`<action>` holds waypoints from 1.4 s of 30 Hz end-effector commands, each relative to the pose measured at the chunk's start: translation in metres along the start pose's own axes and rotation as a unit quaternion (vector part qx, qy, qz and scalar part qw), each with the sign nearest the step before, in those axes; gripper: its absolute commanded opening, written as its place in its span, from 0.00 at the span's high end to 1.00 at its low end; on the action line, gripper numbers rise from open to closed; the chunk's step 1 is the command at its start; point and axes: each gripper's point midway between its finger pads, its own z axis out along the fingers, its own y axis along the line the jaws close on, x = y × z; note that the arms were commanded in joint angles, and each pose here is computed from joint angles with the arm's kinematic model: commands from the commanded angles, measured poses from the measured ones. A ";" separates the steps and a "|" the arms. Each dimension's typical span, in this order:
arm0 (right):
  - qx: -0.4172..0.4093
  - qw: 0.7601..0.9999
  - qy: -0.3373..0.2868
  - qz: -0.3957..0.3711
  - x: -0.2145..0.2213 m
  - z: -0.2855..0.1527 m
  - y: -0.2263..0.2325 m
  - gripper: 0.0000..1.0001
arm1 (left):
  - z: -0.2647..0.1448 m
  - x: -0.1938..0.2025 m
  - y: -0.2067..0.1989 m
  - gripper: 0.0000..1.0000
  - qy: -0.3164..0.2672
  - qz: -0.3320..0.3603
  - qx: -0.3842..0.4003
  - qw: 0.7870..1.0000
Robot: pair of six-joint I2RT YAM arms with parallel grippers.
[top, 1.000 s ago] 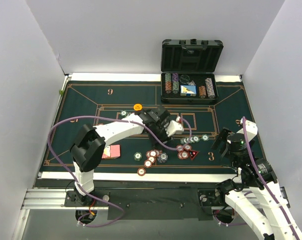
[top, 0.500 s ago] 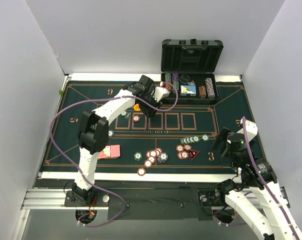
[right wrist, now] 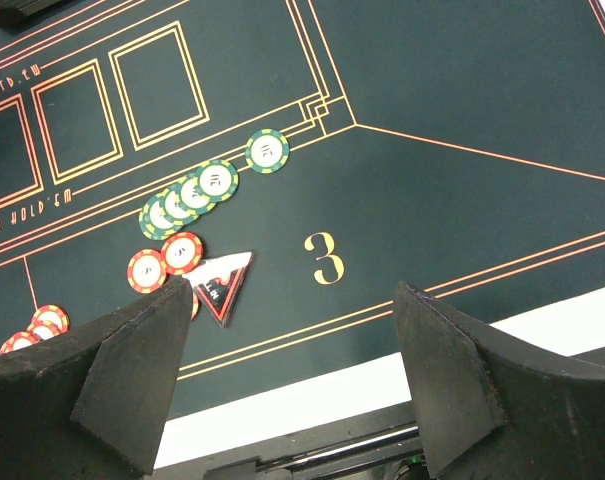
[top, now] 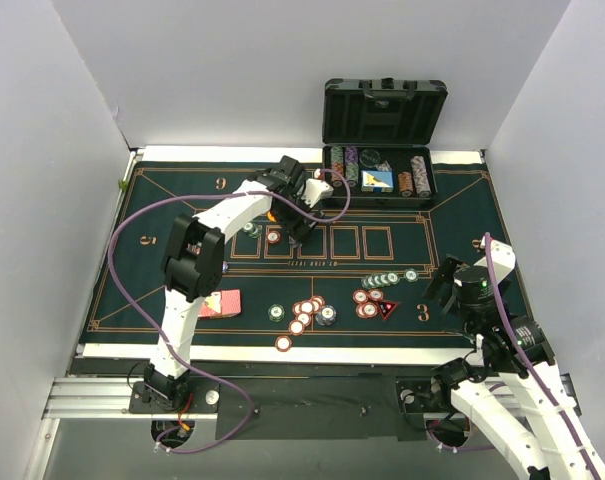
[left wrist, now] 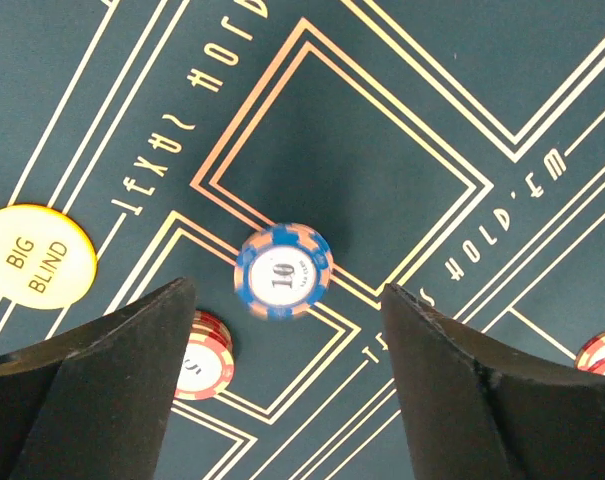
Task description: Distribute texas hold em gaming equipment
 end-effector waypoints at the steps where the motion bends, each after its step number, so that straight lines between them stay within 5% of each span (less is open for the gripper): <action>1: 0.016 1.000 -0.001 -0.001 -0.003 -0.001 -0.005 0.24 | -0.021 -0.023 0.004 0.13 -0.048 0.003 -0.017 0.999; 8: 0.006 1.000 0.005 -0.005 -0.002 -0.001 -0.001 0.23 | -0.061 -0.033 0.002 0.10 -0.077 -0.020 -0.011 0.997; 14: -0.055 0.996 0.067 -0.028 0.016 0.006 0.031 0.19 | -0.150 -0.046 -0.002 0.08 -0.145 -0.042 -0.010 0.988; 22: -0.096 0.976 0.131 -0.143 0.043 0.020 0.107 0.05 | -0.234 -0.005 0.016 0.07 -0.181 -0.137 0.013 0.974; 31: -0.165 0.951 0.185 -0.187 0.084 0.021 0.177 0.02 | -0.243 0.077 0.027 0.06 -0.139 -0.172 -0.061 0.973; 42: -0.185 0.924 0.238 -0.235 0.152 0.026 0.219 0.05 | -0.235 0.097 0.023 0.05 -0.131 -0.190 -0.060 0.971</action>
